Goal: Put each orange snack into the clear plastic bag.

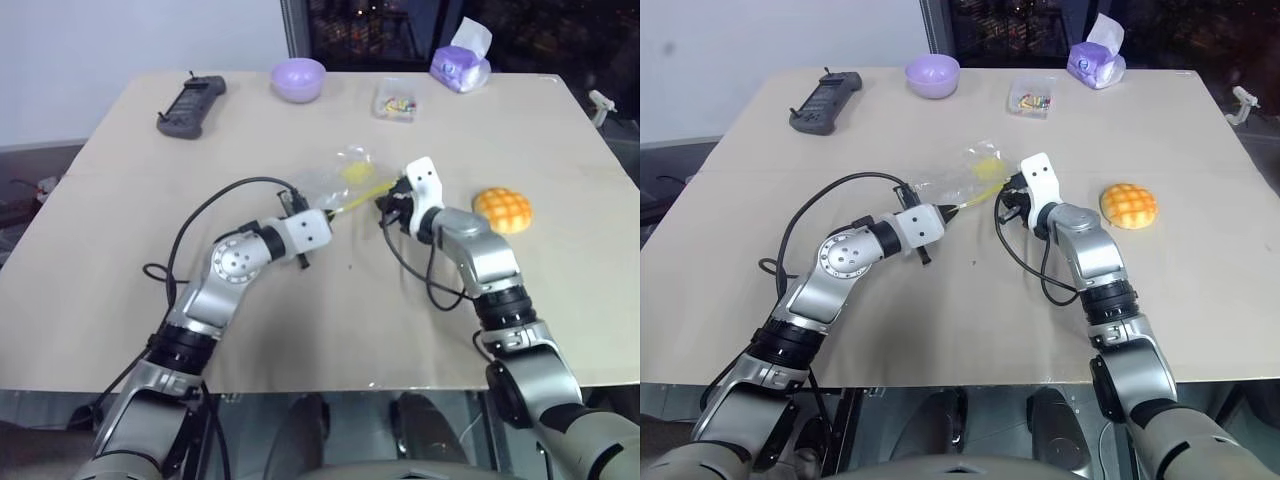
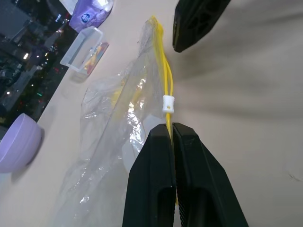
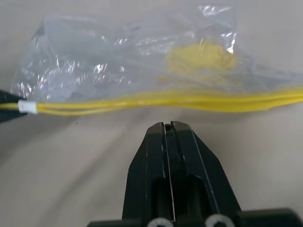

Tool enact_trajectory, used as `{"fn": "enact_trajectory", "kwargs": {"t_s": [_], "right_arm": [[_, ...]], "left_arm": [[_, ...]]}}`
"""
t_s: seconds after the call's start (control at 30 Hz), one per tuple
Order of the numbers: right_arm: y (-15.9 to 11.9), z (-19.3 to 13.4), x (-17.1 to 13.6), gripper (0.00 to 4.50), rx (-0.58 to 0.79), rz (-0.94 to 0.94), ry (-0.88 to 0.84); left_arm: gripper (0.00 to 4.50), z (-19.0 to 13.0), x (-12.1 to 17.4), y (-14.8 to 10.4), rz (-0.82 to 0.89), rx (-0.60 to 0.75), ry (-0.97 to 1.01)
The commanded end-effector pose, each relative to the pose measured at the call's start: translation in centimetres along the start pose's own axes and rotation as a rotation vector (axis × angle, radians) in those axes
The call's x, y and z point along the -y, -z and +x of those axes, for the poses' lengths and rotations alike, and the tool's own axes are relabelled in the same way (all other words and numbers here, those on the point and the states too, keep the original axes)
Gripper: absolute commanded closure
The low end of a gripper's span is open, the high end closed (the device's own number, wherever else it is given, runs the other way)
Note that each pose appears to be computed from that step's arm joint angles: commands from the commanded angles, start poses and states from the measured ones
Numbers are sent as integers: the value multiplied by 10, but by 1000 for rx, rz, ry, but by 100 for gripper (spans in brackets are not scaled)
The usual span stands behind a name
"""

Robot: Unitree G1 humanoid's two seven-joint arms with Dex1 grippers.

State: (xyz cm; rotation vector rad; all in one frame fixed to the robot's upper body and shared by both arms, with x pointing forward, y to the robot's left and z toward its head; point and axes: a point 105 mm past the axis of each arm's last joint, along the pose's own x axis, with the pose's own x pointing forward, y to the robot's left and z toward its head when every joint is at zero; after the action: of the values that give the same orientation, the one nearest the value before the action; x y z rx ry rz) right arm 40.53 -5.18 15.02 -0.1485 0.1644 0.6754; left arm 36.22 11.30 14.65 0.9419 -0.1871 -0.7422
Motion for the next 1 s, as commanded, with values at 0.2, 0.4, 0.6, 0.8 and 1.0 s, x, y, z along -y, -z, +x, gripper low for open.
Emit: {"fn": "enact_trajectory", "kwargs": {"t_s": [0.2,0.4,0.6,0.8,1.0], "right_arm": [[-36,3,-4,443,111,-34,-3],[-36,9,-10,443,115,-34,-14],[-40,9,-15,443,124,-51,-35],[-38,11,-31,443,121,-61,-112],[-21,18,-40,443,79,-131,-148]], "left_arm": [[450,-1,-2,-14,7,61,-5],[450,2,2,-19,7,77,10],[450,2,3,-18,9,75,19],[450,4,5,-22,7,90,23],[450,7,6,-41,-11,174,47]]}}
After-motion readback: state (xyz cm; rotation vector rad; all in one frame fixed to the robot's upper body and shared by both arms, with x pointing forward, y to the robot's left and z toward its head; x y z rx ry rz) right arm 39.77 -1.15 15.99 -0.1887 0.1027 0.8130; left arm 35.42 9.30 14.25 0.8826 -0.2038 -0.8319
